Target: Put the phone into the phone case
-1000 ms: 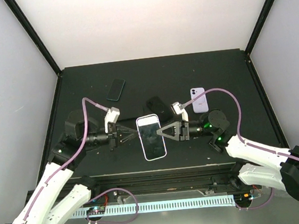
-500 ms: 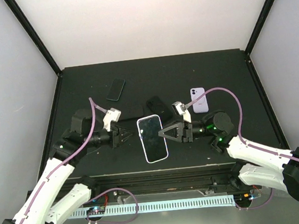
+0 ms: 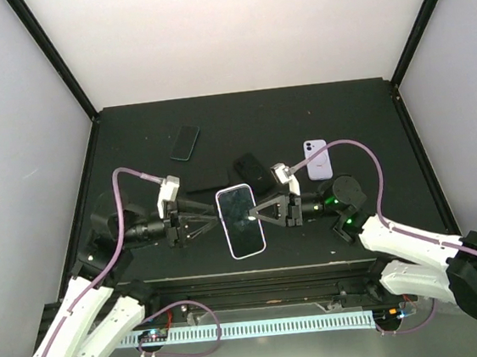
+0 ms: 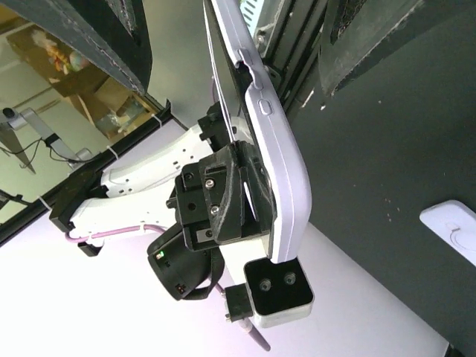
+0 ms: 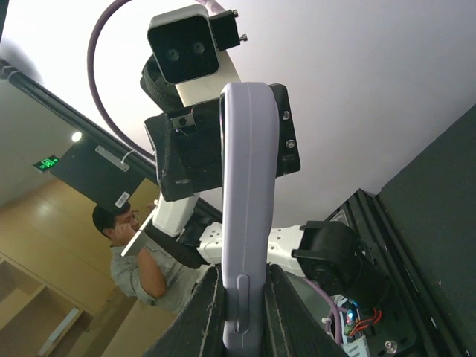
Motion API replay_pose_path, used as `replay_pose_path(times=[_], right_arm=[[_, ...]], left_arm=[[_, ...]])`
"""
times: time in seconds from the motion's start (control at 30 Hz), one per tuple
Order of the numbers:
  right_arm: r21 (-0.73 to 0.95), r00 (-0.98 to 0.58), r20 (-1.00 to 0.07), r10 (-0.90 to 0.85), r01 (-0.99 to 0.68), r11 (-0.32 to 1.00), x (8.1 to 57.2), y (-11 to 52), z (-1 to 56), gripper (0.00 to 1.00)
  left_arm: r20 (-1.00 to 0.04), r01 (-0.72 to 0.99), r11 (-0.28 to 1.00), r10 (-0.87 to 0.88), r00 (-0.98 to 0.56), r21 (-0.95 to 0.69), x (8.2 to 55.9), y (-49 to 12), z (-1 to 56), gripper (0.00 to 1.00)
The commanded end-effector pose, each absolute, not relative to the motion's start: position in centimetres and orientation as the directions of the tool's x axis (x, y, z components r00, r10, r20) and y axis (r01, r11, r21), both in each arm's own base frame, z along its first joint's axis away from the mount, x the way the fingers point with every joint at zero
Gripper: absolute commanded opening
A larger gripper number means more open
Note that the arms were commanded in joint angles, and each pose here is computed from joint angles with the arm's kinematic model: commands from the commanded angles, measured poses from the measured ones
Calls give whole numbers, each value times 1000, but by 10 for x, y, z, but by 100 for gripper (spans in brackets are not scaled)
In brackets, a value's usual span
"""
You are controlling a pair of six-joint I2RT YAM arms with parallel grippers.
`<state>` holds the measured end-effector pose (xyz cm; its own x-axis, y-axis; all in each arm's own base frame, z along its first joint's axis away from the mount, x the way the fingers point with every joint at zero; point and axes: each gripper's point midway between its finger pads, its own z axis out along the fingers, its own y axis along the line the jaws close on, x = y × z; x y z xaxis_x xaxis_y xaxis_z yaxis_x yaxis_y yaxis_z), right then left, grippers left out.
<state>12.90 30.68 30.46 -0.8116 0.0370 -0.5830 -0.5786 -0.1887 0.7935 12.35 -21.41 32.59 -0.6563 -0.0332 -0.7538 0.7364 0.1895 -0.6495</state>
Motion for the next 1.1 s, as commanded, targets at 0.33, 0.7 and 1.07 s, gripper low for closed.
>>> replay_pose_path(times=[0.33,0.7,1.07], right_arm=[[727,-768,-634,92,-632,-269,127,306,339,1],[715,-790,-610,68,-585,-384,110,296,346,1],[694,-775,-627,76,-600,-398,102,289,353,1]], left_arm=[[-748,738,160,3,-664,-655,137,-225,322,28],[-836,839,101,81,-542,-534,121,-225,316,2],[-814,820,193,132,-566,-539,137,-225,295,2]])
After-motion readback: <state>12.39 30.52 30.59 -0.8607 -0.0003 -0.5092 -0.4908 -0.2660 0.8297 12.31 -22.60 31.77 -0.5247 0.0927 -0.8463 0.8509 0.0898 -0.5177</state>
